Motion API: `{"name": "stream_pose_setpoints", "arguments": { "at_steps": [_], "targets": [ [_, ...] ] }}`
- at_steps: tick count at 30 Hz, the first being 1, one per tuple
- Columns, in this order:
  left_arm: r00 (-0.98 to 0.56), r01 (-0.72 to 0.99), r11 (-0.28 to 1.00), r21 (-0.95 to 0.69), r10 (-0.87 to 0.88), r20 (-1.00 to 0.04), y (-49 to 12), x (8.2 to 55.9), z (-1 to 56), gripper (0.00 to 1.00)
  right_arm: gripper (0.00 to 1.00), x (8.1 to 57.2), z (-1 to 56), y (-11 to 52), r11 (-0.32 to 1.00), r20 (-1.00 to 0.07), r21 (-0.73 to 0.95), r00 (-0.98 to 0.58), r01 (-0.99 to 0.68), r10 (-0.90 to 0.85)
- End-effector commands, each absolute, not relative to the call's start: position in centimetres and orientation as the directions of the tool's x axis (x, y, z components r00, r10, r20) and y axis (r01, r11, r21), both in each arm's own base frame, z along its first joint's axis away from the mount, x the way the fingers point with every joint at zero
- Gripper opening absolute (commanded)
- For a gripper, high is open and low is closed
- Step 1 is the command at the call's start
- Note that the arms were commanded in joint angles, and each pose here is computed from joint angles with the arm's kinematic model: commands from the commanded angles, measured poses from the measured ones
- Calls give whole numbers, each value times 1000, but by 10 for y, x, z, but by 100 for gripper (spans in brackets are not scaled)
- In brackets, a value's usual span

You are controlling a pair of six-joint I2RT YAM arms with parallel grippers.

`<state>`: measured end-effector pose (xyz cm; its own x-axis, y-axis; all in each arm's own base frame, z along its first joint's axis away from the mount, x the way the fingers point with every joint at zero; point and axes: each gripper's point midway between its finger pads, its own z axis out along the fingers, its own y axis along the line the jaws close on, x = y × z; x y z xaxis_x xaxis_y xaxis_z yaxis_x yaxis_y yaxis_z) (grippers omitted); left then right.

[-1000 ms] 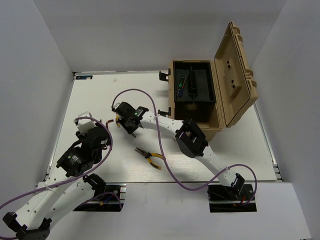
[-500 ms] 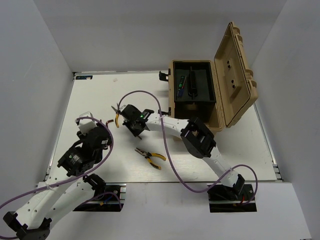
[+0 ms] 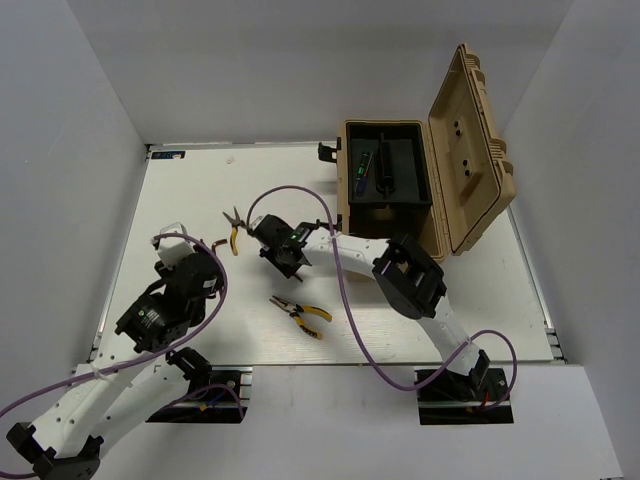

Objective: Sort the tools into containers

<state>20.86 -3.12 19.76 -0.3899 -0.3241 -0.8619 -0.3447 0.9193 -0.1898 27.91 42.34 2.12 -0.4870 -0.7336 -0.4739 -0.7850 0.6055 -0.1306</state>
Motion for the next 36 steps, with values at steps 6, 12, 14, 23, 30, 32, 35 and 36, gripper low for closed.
{"name": "stream_pose_setpoints", "arguments": {
  "at_steps": [6,12,14,23,30,32,35,36],
  "targets": [
    [-402,-339,924,-179,-314,-860,-33,210,195,66,31,246,-31,386,576,-253,-80,-543,-813,-801],
    [-402,-339,924,-179,-314,-860,-33,210,195,66,11,225,-39,392,569,-212,68,-569,-820,-795],
    [-402,-339,924,-179,-314,-860,-33,210,195,66,3,218,-38,396,556,-206,107,-566,-824,-798],
    [-437,-352,928,-126,-282,-854,-33,213,183,66,0,236,18,401,544,-316,123,-552,-830,-771],
    [-451,-352,928,-123,-283,-846,-37,215,179,66,0,248,82,405,521,-442,138,-523,-842,-729],
    [-451,-352,928,-123,-283,-846,-37,215,179,66,0,252,98,404,522,-472,135,-518,-842,-714],
    [-448,-356,925,-131,-292,-845,-38,215,179,66,0,255,113,404,516,-501,133,-506,-846,-701],
    [-448,-356,925,-131,-292,-845,-38,215,179,66,0,257,123,404,517,-521,139,-506,-845,-687]
  ]
}}
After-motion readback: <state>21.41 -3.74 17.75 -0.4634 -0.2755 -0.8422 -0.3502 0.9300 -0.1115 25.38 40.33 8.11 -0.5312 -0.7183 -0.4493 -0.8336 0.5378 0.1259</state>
